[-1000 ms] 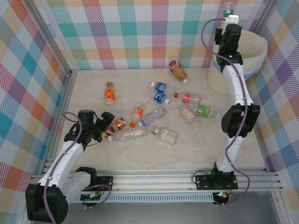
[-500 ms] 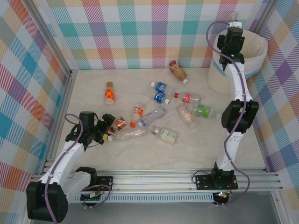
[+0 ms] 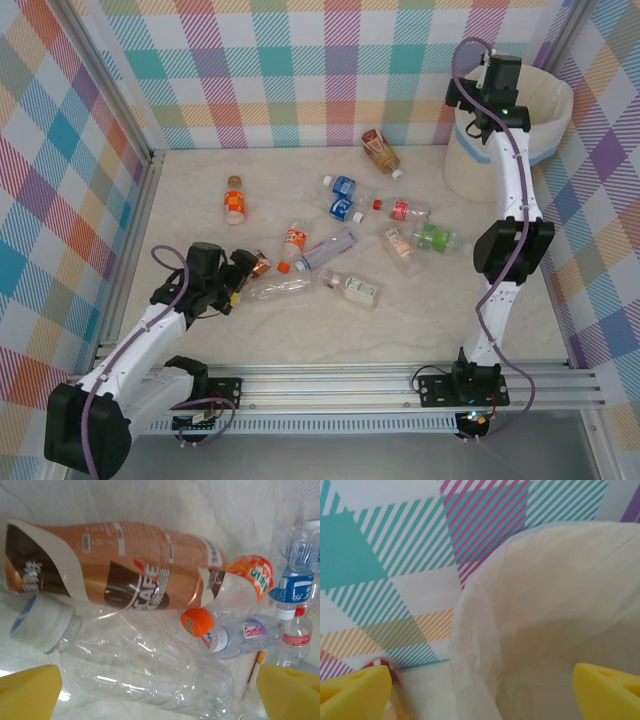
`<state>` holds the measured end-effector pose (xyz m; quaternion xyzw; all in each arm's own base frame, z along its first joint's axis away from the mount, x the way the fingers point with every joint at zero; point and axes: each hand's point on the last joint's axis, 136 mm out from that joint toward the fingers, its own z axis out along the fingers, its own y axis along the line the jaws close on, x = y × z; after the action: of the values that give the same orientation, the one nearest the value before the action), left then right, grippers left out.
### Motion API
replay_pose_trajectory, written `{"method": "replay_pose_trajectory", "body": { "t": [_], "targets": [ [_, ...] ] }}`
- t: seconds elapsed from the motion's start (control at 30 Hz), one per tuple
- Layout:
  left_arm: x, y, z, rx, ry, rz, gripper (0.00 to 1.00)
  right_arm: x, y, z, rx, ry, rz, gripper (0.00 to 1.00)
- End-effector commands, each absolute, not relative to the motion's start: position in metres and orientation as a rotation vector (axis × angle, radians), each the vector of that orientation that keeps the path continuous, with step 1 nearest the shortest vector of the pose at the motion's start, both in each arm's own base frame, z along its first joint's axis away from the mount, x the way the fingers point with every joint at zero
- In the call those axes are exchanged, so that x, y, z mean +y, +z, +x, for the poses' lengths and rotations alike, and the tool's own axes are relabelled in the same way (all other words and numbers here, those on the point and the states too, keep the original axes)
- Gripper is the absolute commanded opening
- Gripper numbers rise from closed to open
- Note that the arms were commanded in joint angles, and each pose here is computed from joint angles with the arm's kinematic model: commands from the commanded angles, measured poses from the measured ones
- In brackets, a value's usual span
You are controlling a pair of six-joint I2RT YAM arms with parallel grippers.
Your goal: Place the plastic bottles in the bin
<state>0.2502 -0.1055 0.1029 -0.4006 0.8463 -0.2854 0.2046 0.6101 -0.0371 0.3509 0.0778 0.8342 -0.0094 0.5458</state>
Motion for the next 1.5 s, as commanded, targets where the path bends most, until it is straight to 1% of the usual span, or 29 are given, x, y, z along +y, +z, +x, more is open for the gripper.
{"method": "replay_pose_trajectory", "body": {
  "t": [0.0,0.17,0.3,0.4,0.57,0.8,0.87,0.97,1.03,1.23,1.4,1.47],
  "targets": [
    [-0.113,0.100,0.249,2.341,-0.728,-1.152,1.00,-0.009,0.407,0.567,1.929,0.158,0.140,1.00],
    [-0.138,0.093,0.248,2.339,-0.770,-1.198,1.00,0.045,0.416,0.524,1.857,0.442,-0.014,1.00],
    [-0.128,0.083,0.239,2.311,-0.683,-1.309,1.00,0.081,0.413,0.481,1.799,0.647,-0.116,1.00],
    [-0.121,0.083,0.246,2.233,-0.684,-1.332,1.00,0.108,0.403,0.449,1.772,0.788,-0.198,1.00],
    [-0.115,0.081,0.250,2.157,-0.690,-1.393,1.00,0.146,0.380,0.397,1.761,0.906,-0.364,1.00],
    [-0.118,0.069,0.253,2.125,-0.726,-1.456,1.00,0.162,0.350,0.346,1.808,1.022,-0.422,1.00],
    [-0.119,0.063,0.252,2.143,-0.712,-1.464,0.97,0.160,0.342,0.339,1.809,1.025,-0.390,1.00],
    [-0.123,0.053,0.250,2.175,-0.704,-1.477,0.89,0.154,0.328,0.336,1.802,1.004,-0.335,1.00],
    [-0.128,0.045,0.250,2.206,-0.698,-1.482,0.85,0.151,0.322,0.335,1.794,0.990,-0.307,1.00],
    [-0.133,0.029,0.251,2.271,-0.636,-1.495,0.74,0.152,0.318,0.335,1.790,0.986,-0.307,1.00],
    [-0.135,0.024,0.252,2.315,-0.594,-1.457,0.61,0.156,0.309,0.329,1.843,1.014,-0.326,1.00],
    [-0.132,0.023,0.253,2.314,-0.574,-1.442,0.53,0.158,0.302,0.324,1.880,1.026,-0.336,1.00]
  ]
}}
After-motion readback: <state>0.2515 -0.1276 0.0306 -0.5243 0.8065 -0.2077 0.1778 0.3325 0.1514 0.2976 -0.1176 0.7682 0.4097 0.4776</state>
